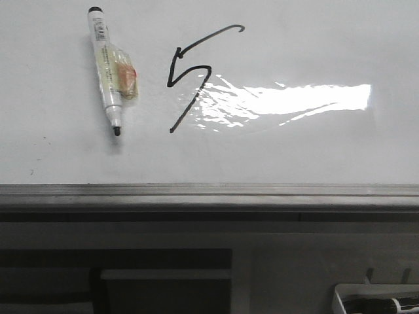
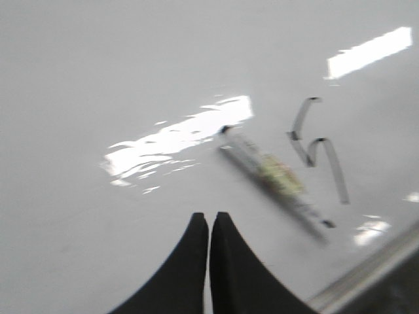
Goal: Write number 5 on whiteboard
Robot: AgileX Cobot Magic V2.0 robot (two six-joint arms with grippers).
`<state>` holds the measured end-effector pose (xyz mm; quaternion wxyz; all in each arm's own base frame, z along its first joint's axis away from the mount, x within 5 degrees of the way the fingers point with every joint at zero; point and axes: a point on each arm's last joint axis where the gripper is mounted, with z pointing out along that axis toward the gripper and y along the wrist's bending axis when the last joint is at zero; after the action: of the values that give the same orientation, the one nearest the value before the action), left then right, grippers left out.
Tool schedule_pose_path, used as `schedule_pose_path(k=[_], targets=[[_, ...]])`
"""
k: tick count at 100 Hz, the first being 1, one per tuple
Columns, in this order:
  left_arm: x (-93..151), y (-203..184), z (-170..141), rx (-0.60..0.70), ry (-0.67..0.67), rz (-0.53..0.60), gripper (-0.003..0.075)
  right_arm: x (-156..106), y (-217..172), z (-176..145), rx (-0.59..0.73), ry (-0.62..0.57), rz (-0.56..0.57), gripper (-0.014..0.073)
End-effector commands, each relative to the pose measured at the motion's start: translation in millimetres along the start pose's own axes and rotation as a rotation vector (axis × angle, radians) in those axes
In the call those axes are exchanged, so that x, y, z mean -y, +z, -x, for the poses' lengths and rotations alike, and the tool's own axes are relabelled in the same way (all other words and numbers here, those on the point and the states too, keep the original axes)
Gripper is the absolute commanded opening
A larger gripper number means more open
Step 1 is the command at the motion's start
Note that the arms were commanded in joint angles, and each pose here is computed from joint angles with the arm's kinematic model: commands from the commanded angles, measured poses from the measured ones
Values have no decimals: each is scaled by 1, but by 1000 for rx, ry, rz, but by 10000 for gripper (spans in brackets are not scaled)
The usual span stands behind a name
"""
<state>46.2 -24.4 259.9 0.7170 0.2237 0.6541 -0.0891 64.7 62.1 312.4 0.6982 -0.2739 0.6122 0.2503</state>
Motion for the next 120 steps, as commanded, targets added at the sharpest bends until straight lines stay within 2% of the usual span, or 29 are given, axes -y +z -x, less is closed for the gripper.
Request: schedule_pose_path(k=[1,17,43,120], targets=[[-8,-4,-5,124,-41,177,-20,3,0,9,28,-8,-29,-62],[-8,-4,-48,-28,-212,304,-20,3,0,9,28,-8,-29,-62],[-2,-4,-78,-228,-277,295,-20,3,0,9,27,-8,-26,-62],[-2,-4,-78,-227,-282,297,-20,3,0,9,27,-8,-26,-62]])
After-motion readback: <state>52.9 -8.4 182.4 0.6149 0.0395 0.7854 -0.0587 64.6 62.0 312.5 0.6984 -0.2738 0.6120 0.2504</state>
